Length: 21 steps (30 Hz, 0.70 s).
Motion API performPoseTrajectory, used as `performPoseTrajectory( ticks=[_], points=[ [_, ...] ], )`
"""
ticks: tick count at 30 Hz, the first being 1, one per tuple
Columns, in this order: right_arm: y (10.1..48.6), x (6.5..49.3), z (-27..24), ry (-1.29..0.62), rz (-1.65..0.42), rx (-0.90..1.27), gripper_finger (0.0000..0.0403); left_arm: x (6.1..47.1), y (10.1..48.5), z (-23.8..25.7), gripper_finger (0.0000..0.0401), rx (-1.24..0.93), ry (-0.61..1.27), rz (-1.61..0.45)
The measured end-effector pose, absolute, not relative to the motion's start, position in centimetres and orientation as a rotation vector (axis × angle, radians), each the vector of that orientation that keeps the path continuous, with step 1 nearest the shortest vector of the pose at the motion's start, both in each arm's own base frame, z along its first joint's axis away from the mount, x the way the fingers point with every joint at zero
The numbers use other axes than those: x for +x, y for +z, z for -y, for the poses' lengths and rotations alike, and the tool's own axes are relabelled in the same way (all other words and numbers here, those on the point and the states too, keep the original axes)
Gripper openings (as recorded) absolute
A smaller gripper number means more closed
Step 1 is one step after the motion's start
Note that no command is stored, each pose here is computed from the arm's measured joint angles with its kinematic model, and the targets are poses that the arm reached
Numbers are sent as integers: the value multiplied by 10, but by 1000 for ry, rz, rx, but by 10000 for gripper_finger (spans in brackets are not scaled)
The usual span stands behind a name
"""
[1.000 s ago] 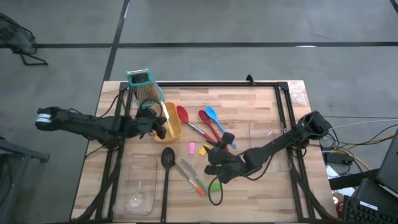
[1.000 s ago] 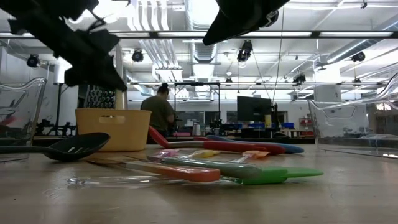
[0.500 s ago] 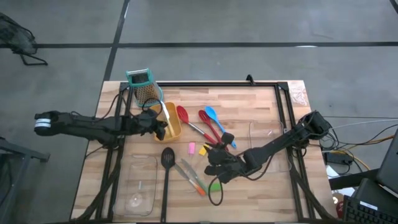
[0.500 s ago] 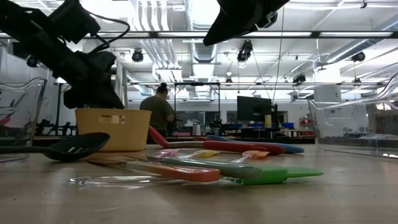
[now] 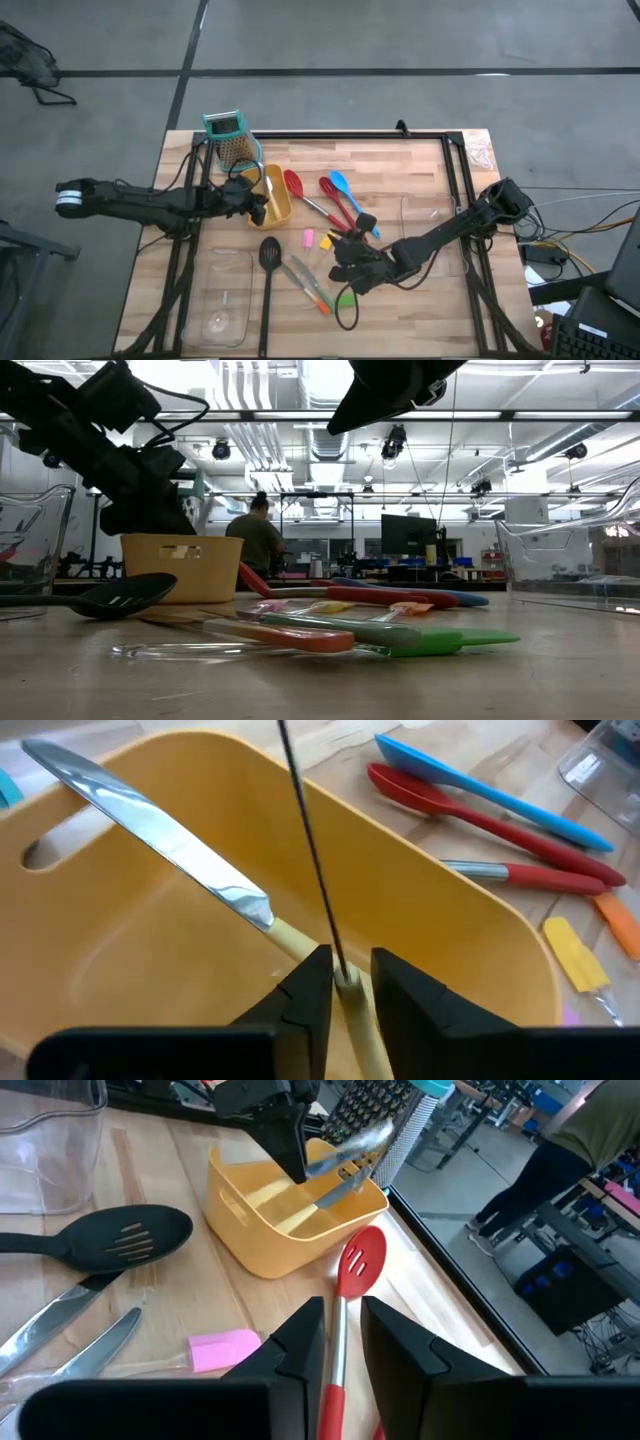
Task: Pick & Place Kitchen Items
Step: Put the light yellow knife into the yellow bin, then put the green knife into the yellow bin
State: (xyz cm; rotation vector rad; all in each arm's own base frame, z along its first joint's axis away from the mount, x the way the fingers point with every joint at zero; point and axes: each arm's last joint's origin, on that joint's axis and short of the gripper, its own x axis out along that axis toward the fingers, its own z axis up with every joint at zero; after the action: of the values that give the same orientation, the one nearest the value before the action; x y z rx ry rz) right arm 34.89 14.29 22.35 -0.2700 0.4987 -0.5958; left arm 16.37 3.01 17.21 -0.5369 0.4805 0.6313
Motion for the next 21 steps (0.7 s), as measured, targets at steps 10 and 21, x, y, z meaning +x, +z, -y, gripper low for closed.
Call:
performPoseTrajectory(
  ticks=[10,21],
  points=[
    [222,348,-142,-601,-498,-257,98,165,174,-30,154,-495,624,-468],
    [216,346,-141,-605,-507,-257,112,169,198,-30,170,-448,556,-403]
  ],
)
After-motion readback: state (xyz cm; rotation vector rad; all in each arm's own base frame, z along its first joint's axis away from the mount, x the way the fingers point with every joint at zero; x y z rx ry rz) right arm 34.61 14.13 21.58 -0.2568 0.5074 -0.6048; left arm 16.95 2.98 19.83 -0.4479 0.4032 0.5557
